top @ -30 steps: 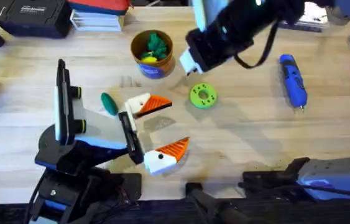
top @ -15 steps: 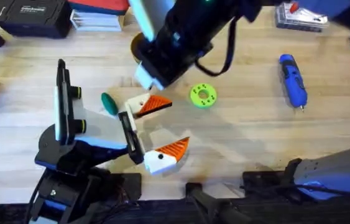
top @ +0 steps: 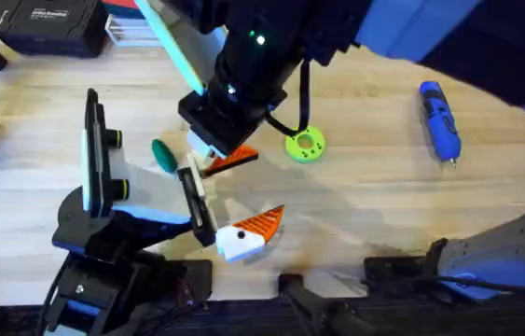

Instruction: Pick up the gripper from the table and insert it into the empty holder that is missing its gripper. Then pick up a screw, insert it into the mounting hole, and use the screwdriver to tighten it. Finally, clean up the table by picking up the vegetable and placing it into the bucket.

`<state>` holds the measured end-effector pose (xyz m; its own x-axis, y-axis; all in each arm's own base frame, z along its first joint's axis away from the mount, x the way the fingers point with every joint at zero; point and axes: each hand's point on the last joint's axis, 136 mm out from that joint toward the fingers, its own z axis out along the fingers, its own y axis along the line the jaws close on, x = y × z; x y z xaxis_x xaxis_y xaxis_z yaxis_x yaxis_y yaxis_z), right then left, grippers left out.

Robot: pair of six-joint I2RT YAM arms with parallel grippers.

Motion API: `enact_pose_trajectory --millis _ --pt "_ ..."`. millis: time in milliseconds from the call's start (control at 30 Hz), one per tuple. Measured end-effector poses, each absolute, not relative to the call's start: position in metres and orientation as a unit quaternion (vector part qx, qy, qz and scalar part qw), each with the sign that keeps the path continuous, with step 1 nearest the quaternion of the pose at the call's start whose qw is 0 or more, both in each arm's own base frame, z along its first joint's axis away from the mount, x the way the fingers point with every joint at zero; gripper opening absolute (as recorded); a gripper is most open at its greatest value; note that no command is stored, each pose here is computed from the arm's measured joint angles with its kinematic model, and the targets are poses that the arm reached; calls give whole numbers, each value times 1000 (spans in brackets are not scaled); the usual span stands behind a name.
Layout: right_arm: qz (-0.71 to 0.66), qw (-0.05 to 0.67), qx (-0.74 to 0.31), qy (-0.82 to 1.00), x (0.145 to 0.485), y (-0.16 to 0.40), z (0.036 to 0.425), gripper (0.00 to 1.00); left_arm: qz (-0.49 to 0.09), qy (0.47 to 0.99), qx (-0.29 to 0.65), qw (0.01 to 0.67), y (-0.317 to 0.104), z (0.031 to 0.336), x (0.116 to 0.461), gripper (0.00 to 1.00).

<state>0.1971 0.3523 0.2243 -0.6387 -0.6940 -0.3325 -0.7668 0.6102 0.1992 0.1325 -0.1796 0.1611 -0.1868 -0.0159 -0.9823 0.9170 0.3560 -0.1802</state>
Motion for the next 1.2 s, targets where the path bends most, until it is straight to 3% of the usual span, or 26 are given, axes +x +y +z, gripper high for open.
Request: enact_pose_trajectory --millis 1200 --pt "143 76 -425 891 185 354 207 7 -455 628 362 516 -182 161 127 985"
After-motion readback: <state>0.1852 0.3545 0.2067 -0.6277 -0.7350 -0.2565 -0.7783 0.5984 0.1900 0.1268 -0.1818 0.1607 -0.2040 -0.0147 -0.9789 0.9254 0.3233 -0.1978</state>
